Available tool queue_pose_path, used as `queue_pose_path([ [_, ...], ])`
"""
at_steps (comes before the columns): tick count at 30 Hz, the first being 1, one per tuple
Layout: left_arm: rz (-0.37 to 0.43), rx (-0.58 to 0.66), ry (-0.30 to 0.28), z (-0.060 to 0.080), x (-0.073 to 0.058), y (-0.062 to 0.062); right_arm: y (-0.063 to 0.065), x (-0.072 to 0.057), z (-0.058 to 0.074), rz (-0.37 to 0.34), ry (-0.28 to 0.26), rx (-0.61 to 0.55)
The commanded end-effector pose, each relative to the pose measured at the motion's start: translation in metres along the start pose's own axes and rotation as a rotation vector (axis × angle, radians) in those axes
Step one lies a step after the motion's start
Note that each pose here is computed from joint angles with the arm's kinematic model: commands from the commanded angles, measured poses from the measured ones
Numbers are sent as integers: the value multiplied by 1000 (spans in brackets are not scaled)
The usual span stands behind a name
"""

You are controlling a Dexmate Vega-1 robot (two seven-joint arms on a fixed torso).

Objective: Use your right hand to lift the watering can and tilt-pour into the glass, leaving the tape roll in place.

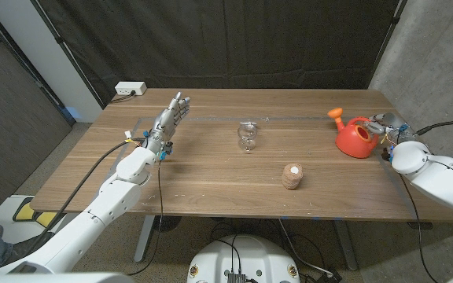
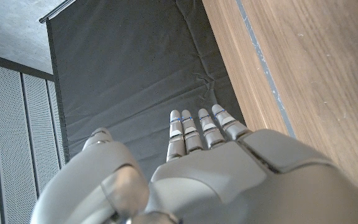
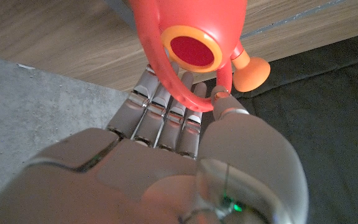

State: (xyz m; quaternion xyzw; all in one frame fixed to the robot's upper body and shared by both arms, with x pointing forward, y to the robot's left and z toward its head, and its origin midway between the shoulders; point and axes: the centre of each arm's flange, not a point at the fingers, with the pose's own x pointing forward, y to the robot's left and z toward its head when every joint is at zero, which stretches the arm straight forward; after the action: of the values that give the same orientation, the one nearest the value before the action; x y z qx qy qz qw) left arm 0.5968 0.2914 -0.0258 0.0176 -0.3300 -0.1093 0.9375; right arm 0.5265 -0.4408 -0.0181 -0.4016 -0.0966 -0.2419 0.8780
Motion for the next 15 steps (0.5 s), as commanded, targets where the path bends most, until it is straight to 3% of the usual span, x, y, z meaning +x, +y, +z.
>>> queue_pose_path([
  [1, -3, -11, 1, -3, 0, -1, 3, -1, 5, 0, 12, -55],
  [15, -6, -11, 1, -2, 0, -3, 4, -1, 7, -31, 10, -90],
])
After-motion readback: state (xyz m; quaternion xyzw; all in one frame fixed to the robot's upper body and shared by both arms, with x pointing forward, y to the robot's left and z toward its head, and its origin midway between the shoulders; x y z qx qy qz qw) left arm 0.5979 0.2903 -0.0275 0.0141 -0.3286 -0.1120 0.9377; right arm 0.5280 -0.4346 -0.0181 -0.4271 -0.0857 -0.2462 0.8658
